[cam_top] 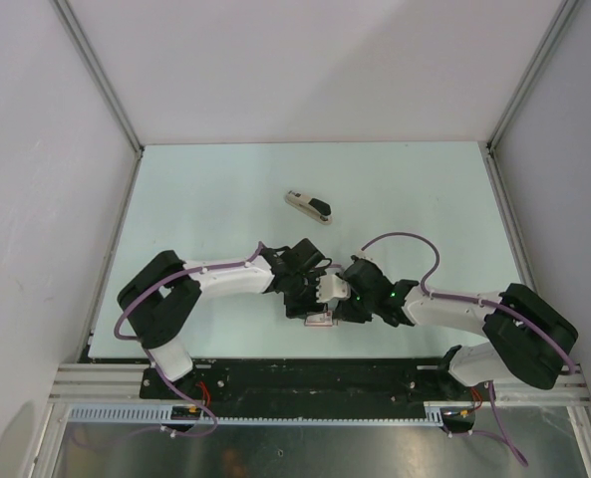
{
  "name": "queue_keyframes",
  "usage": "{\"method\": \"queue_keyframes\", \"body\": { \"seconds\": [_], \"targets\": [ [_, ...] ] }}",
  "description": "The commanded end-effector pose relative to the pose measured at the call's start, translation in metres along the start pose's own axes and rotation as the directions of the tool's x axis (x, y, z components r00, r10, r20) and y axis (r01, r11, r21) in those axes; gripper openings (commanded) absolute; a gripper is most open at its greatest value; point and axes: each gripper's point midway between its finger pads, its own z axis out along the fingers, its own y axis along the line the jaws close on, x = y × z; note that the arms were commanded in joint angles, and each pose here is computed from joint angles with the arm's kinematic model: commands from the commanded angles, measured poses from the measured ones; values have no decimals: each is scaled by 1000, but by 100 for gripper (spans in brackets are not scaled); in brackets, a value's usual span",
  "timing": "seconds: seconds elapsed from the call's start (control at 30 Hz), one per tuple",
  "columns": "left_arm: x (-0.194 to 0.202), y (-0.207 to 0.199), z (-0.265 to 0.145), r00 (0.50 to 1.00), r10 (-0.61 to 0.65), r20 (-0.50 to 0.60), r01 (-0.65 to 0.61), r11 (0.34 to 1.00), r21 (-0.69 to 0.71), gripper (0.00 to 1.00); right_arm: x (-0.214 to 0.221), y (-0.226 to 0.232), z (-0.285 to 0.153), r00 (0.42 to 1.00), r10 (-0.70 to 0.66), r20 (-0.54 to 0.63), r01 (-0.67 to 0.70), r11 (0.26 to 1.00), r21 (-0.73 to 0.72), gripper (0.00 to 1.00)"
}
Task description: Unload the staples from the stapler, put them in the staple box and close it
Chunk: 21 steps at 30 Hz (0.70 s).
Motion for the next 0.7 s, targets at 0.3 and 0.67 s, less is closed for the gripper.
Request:
{"method": "queue_keyframes", "body": {
  "seconds": [0.3,0.67],
  "targets": [
    [5,-8,5,999,32,-20,-32,999,6,62,-6,34,-15,996,-81,46,85,991,-107,27],
    [6,-8,5,999,30,-26,-30,1000,1,62,-12,38,-28,997,-36,70,50,975,-217,7]
  ]
}}
